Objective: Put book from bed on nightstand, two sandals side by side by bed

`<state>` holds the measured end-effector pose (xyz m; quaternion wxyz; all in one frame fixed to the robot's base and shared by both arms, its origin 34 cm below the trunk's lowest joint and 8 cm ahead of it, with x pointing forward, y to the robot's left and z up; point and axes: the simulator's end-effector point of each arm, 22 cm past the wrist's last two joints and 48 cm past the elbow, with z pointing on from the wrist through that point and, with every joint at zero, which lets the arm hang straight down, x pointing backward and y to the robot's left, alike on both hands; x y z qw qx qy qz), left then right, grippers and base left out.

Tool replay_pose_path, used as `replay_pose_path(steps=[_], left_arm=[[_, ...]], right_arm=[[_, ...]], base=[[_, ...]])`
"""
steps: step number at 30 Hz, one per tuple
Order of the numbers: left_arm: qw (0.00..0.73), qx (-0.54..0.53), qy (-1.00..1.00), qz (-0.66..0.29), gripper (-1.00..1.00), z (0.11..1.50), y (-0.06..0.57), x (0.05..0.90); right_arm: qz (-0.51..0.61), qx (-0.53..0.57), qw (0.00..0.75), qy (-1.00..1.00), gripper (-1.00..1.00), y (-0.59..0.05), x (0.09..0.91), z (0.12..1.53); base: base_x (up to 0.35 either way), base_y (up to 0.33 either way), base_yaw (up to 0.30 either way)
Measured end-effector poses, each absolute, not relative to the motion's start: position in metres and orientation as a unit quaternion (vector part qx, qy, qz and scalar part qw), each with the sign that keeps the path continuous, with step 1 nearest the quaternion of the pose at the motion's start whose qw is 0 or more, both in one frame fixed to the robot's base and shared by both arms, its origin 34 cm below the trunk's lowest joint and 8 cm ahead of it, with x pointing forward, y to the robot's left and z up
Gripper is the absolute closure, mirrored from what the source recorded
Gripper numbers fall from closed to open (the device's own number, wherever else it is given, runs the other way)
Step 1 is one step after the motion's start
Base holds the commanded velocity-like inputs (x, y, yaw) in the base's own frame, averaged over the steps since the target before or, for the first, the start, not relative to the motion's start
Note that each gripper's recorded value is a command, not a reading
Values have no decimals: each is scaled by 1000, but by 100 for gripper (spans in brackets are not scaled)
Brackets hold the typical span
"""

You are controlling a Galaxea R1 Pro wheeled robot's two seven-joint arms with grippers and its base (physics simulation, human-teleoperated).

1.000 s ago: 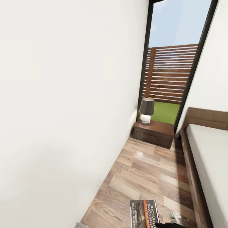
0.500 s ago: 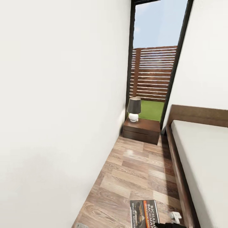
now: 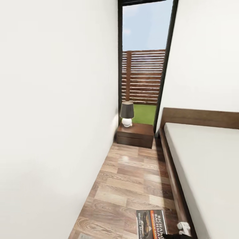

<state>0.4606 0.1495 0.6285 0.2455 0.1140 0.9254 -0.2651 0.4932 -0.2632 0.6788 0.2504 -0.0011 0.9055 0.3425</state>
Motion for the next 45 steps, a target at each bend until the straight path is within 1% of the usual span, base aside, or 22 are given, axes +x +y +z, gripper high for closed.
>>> replay_pose_path(steps=[18, 23, 45], left_arm=[[245, 115, 925, -266, -100, 629, 149, 460], [245, 114, 925, -265, -100, 629, 149, 460], [246, 114, 925, -266, -100, 629, 149, 460]], right_arm=[[342, -1, 250, 906, 100, -264, 493, 679], [342, 0, 251, 905, 100, -264, 494, 679], [342, -1, 251, 905, 100, -264, 493, 679]], base=[[0, 0, -280], [0, 0, -86], [301, 0, -1]])
